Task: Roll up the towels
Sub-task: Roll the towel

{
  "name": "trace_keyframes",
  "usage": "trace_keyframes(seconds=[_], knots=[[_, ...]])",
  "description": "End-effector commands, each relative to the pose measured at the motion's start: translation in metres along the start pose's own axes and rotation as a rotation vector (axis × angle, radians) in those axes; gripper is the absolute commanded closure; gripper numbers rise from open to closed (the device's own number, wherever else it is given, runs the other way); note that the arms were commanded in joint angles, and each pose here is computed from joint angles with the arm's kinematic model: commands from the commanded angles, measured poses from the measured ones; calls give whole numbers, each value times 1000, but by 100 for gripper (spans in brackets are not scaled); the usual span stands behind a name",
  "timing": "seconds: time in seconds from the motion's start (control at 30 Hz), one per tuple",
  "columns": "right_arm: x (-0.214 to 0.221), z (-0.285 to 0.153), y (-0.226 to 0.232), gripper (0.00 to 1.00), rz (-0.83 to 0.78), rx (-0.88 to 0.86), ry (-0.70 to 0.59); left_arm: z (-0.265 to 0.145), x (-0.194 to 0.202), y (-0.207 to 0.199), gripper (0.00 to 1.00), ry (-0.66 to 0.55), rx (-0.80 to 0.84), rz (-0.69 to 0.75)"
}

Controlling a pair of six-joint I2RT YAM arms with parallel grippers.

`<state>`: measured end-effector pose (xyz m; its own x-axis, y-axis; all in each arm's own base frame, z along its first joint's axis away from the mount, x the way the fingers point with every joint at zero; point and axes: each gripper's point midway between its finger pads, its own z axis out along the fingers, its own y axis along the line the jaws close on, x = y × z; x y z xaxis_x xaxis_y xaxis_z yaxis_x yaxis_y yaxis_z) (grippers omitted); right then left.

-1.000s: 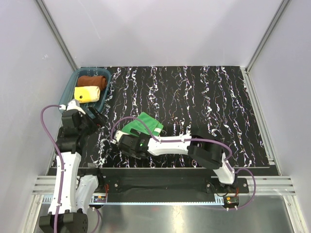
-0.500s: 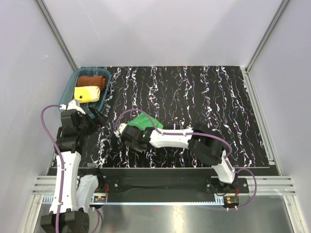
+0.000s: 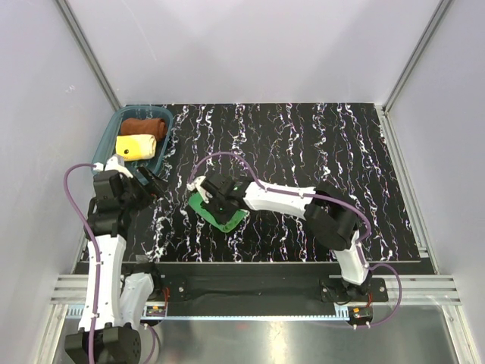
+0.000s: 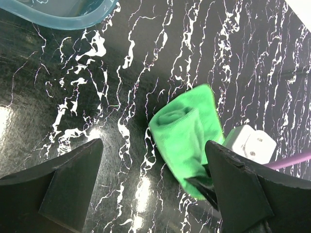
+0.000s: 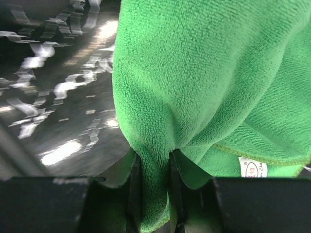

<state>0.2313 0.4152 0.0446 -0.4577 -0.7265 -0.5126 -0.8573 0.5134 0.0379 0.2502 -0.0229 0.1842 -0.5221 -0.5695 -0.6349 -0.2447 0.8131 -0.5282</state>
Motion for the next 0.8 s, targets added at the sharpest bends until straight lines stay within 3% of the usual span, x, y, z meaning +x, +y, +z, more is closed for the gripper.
trace_keyframes(seconds=[0.0,0.17,0.4,0.77], knots=[[-33,-36,19,80,109,-241,-61,0,-12,-13,8,-33,66,28],[-40,-45,4,79,253,-434,-97,3,-11,-13,8,-21,75,21],[-33,-23,-12,79,417,-656,-122,8,-2,-18,9,11,127,-2],[-30,-20,-24,78,582,-868,-191,27,13,-42,11,35,294,-74]])
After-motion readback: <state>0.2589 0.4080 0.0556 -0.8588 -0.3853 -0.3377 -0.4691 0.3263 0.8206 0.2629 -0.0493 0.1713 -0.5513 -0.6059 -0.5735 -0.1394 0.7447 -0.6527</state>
